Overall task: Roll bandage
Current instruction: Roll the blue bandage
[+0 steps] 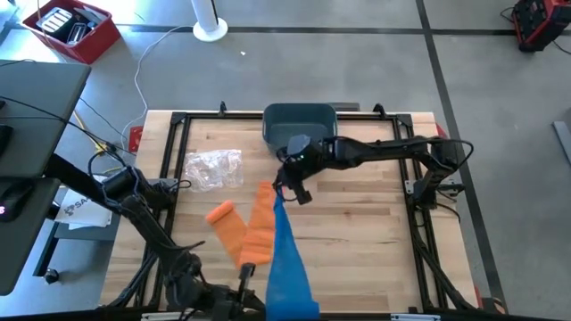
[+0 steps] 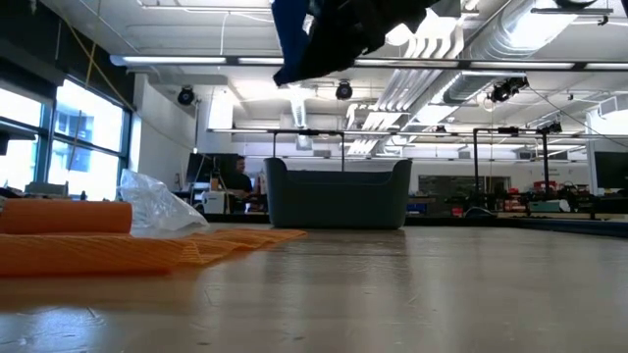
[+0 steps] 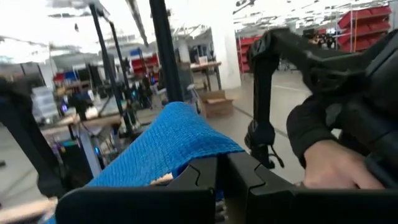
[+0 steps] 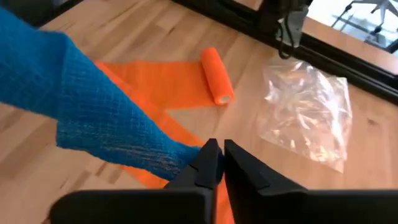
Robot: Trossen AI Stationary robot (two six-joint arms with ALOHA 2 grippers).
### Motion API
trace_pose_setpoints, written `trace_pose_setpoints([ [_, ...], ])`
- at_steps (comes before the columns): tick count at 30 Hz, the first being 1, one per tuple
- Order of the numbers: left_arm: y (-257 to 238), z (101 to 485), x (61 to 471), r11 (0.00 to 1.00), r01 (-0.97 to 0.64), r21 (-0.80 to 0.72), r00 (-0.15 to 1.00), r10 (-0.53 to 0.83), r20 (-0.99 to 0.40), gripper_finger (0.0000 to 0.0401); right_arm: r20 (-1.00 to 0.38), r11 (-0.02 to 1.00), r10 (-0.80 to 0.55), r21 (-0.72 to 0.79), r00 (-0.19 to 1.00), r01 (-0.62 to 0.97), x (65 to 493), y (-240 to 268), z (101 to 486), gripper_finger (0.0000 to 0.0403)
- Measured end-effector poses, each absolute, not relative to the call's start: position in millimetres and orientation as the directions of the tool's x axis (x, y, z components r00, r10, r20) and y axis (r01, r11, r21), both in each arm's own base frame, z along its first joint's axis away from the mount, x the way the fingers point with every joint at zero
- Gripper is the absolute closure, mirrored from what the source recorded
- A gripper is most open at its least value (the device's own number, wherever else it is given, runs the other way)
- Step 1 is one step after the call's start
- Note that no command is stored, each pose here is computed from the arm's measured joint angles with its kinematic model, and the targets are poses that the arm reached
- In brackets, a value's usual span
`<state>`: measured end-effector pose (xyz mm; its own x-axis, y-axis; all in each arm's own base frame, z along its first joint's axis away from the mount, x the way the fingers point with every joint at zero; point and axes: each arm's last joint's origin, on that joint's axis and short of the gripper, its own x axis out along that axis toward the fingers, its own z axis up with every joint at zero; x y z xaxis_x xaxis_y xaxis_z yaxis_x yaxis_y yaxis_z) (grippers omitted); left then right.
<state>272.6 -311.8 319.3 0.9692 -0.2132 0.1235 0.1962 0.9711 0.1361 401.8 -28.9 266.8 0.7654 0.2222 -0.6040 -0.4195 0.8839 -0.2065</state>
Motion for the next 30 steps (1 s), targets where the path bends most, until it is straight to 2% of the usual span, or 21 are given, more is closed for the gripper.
trace_pose_setpoints([
  [7, -318, 307, 276, 0.973, 0.202, 0.11, 0.972, -0.214, 0.1, 0.0401, -0.664, 0.908, 0.245, -0.099, 0.707, -0.407, 410, -25, 241, 0.0272],
  [11, -320, 307, 273, 0.974, 0.2, 0.107, 0.972, -0.21, 0.101, 0.0401, -0.722, 0.887, 0.181, -0.173, 0.668, -0.428, 406, -27, 235, 0.023],
  [16, -323, 307, 267, 0.978, 0.148, 0.145, 0.982, -0.162, 0.095, 0.0401, -0.804, 0.898, 0.136, -0.147, 0.579, -0.415, 385, -26, 246, 0.0222],
  [19, -321, 307, 266, 0.986, 0.061, 0.153, 0.993, -0.075, 0.088, 0.0401, -0.848, 0.894, 0.149, -0.104, 0.509, -0.435, 363, -25, 251, 0.0222],
  [23, -313, 308, 271, 0.976, -0.08, 0.201, 0.994, 0.064, 0.086, 0.0401, -0.866, 0.882, 0.167, -0.083, 0.471, -0.465, 324, -21, 234, 0.0222],
  [26, -298, 307, 286, 0.944, -0.197, 0.266, 0.98, 0.184, 0.072, 0.0401, -0.88, 0.909, 0.026, -0.176, 0.474, -0.378, 288, -22, 223, 0.0222],
  [28, -282, 302, 298, 0.898, -0.304, 0.319, 0.951, 0.305, 0.048, 0.0401, -0.882, 0.916, -0.108, -0.268, 0.458, -0.3, 265, -24, 217, 0.0222],
  [30, -265, 295, 308, 0.84, -0.396, 0.372, 0.909, 0.417, 0.026, 0.0401, -0.87, 0.922, -0.175, -0.309, 0.461, -0.234, 246, -24, 216, 0.0222],
])
